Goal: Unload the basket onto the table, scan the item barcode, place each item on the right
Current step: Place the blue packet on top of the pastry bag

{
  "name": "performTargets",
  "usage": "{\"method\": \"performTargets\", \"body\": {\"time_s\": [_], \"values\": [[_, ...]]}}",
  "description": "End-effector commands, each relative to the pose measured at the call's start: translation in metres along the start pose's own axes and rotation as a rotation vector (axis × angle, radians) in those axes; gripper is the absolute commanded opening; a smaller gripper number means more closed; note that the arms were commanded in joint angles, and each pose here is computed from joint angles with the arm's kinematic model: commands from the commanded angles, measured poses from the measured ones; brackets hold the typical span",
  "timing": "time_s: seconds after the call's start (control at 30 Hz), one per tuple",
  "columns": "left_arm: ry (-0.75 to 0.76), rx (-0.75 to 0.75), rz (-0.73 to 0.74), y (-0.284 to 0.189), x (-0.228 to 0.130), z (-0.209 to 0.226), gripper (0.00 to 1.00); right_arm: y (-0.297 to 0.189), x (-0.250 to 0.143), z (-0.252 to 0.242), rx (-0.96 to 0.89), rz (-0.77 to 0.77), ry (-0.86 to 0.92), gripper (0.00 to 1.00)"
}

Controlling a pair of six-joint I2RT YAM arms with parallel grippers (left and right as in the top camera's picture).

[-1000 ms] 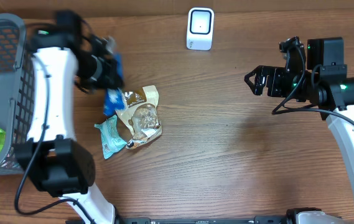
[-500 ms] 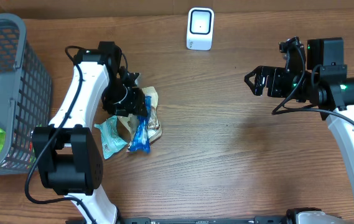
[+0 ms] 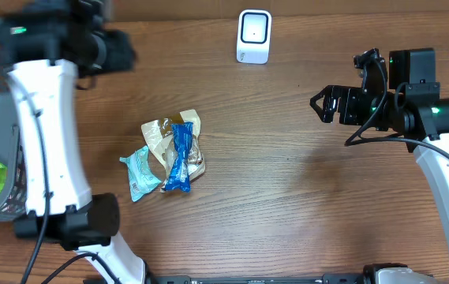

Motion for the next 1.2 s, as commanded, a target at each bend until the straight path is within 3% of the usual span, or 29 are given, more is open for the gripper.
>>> {"method": "performTargets", "body": {"time_s": [0.0, 0.23, 0.43, 0.8, 1.17], "values": [[-0.29, 0.109, -0.205, -0.05, 0.03, 0.054, 0.68, -0.004, 0.004, 0.004, 0.008, -0.014, -0.012, 1.0], [-0.632, 0.273, -0.275, -0.084, 0.034, 0.167, 0.69, -0.004, 0.004, 0.004, 0.007, -0.016, -0.013, 1.0], [-0.777, 0.403, -0.247, -0.083, 0.022, 0.231, 0.73, -0.004, 0.005, 0.004, 0.007, -0.017, -0.014, 1.0], [-0.872, 0.484, -0.087, 0.005, 0.001, 0.29, 1.0, -0.004, 0.004, 0.004, 0.008, -0.012, -0.012, 1.0], [-0.938, 0.503, -0.054, 0.083, -0.027, 0.319, 1.0, -0.004, 0.003, 0.004, 0.008, -0.008, -0.009, 1.0]]}}
Point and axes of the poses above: each gripper's point midway between its finger pads, its own y axis out along the fingers, its own z axis along the line the jaws close on, x = y × z, the point moved 6 cm from there along -y, back along the fingers, and after that the axes turned 14 degrees about -y, right-handed, at the moved point
